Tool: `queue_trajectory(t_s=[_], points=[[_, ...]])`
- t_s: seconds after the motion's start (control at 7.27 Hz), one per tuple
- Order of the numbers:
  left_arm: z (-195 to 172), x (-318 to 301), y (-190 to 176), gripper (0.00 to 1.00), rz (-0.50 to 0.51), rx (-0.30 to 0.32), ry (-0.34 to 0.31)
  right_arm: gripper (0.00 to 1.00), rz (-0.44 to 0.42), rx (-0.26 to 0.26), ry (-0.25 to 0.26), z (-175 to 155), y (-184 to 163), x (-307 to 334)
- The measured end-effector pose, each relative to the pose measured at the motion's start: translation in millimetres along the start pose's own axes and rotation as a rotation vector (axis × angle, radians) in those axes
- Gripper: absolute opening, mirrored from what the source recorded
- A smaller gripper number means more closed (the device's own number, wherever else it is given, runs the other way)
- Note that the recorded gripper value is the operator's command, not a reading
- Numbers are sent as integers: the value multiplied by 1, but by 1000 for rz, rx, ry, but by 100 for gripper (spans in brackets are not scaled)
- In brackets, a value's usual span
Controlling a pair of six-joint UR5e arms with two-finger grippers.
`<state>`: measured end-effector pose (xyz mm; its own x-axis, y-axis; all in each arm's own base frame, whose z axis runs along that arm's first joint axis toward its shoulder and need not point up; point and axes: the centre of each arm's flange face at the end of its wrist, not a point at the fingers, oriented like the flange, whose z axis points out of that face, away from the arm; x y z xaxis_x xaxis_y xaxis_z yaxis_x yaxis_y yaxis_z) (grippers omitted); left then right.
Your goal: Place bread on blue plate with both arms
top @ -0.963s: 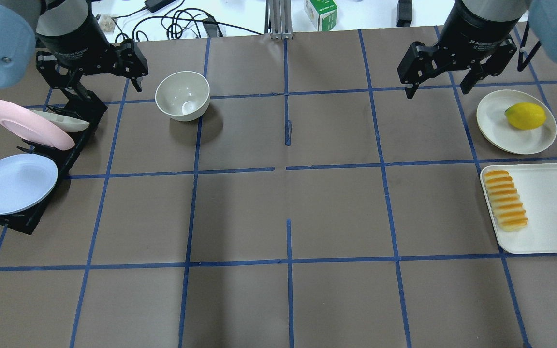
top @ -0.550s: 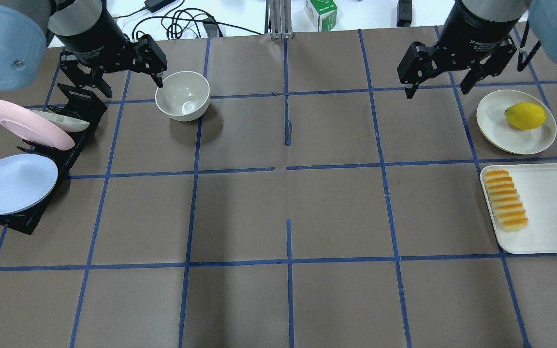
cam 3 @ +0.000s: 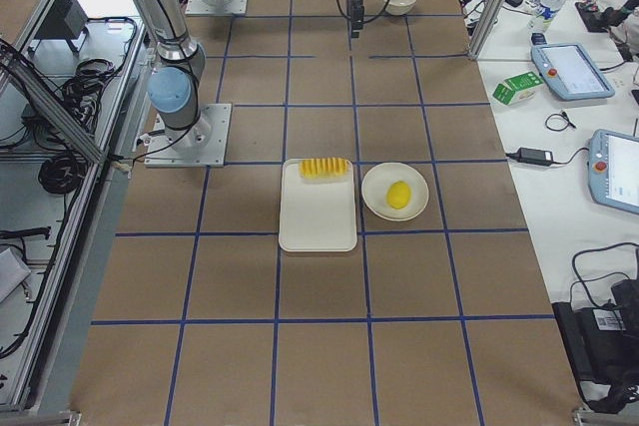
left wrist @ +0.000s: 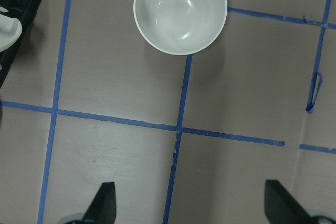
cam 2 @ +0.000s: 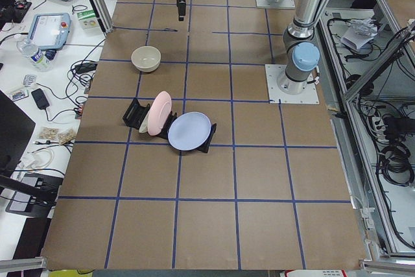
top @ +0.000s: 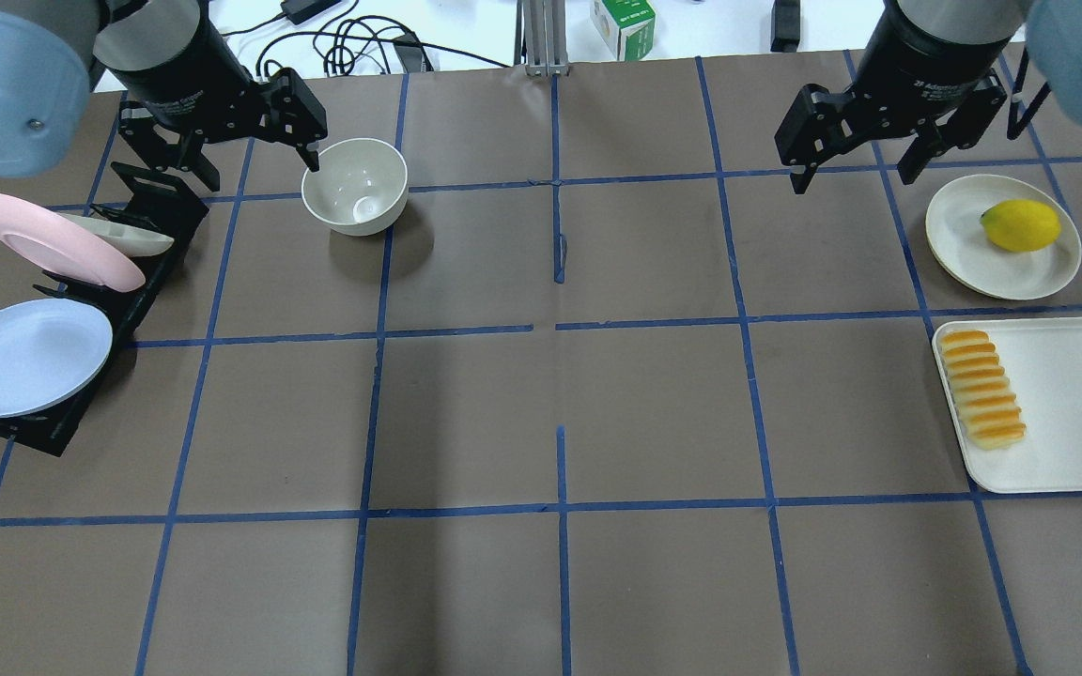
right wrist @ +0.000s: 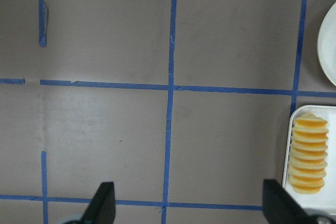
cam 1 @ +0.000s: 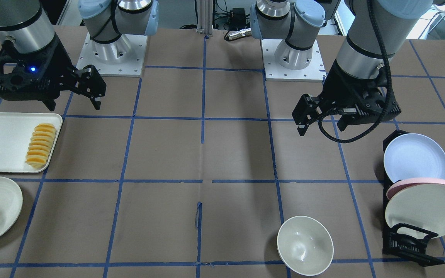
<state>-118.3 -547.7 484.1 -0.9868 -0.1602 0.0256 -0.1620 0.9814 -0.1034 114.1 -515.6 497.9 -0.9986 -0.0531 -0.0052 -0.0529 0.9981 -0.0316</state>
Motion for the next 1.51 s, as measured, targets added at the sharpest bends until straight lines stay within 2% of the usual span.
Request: queue_trajectory(t_s=[0.28, 0.41, 0.69, 0.96, 1.1, 1.24, 1.38, 1.51], points=[[-10, -22, -2, 100, -41, 18, -5, 100, 54, 8, -8, -5, 1, -18], [-13, -58, -7, 100, -110, 23, -12, 100, 67, 6, -5, -5, 4, -33], [-2, -156, -19, 100, -297, 9, -29, 100, 62, 0, -1, -2, 7, -46], [26, -284, -17, 100, -519, -45, -45, 100, 50, -23, 2, 6, 8, -34], [47, -339, -13, 100, -612, -75, -47, 100, 51, -50, 2, 18, 7, -8], [74, -375, -16, 100, -659, -95, -46, 100, 90, -92, -4, 41, 7, 33], [103, -404, -20, 100, -675, -102, -45, 100, 137, -115, -9, 71, 11, 77], [130, -438, -21, 100, -686, -109, -43, 100, 152, -114, -2, 103, 18, 122]])
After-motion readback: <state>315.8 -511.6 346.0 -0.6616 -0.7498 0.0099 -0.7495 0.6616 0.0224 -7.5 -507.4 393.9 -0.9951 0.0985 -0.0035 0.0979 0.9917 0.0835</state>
